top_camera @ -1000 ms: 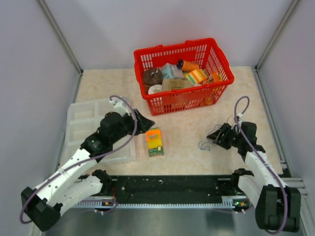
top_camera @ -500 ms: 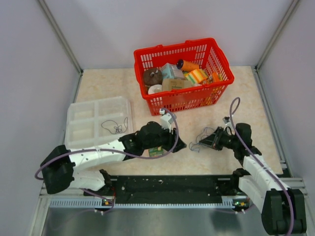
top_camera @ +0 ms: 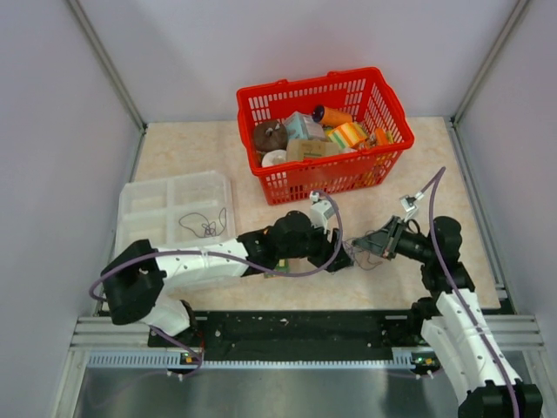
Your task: Untangle the cables
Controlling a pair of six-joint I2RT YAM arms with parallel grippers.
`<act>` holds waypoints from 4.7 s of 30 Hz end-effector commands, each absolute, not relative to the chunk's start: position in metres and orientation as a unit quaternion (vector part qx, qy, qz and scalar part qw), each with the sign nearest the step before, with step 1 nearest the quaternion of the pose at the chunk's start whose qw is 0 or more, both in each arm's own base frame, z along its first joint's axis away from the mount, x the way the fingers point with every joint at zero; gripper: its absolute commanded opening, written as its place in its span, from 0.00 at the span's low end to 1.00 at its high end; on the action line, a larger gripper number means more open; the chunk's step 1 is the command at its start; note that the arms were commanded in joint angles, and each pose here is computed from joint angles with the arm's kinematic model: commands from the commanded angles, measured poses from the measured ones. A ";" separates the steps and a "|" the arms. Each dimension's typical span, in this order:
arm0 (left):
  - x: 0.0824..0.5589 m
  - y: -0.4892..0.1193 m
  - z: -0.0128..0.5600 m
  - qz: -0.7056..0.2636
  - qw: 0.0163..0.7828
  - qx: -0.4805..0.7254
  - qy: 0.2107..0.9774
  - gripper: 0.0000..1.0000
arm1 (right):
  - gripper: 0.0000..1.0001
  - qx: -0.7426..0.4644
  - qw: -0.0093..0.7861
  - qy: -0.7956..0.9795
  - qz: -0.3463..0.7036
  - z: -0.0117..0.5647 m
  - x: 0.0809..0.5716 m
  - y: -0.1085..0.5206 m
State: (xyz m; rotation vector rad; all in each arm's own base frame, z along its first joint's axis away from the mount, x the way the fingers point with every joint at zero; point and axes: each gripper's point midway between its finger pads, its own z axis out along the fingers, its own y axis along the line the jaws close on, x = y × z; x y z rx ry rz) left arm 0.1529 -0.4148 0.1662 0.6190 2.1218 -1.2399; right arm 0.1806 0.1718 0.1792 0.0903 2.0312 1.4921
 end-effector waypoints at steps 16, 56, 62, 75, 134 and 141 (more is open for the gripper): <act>0.165 -0.465 0.217 -0.454 0.358 0.373 0.726 0.53 | 0.00 0.030 0.305 0.734 0.606 0.230 0.159 0.178; 0.175 -0.408 0.373 -0.470 0.490 0.268 0.684 0.00 | 0.93 0.084 0.333 0.845 0.410 0.127 0.194 0.141; 0.201 -0.397 0.361 -0.418 0.496 0.222 0.728 0.00 | 0.94 0.059 0.369 0.827 0.421 0.176 0.170 0.141; 0.189 -0.397 0.380 -0.464 0.467 0.208 0.723 0.00 | 0.63 -0.024 0.376 0.774 0.509 0.212 0.171 0.196; 0.248 -0.104 0.365 -0.087 0.534 -0.043 0.840 0.00 | 0.00 0.161 0.311 0.867 0.355 0.077 0.227 0.097; 0.263 -0.074 0.344 -0.053 0.527 -0.114 0.841 0.00 | 0.00 0.160 0.309 0.866 0.358 0.075 0.228 0.098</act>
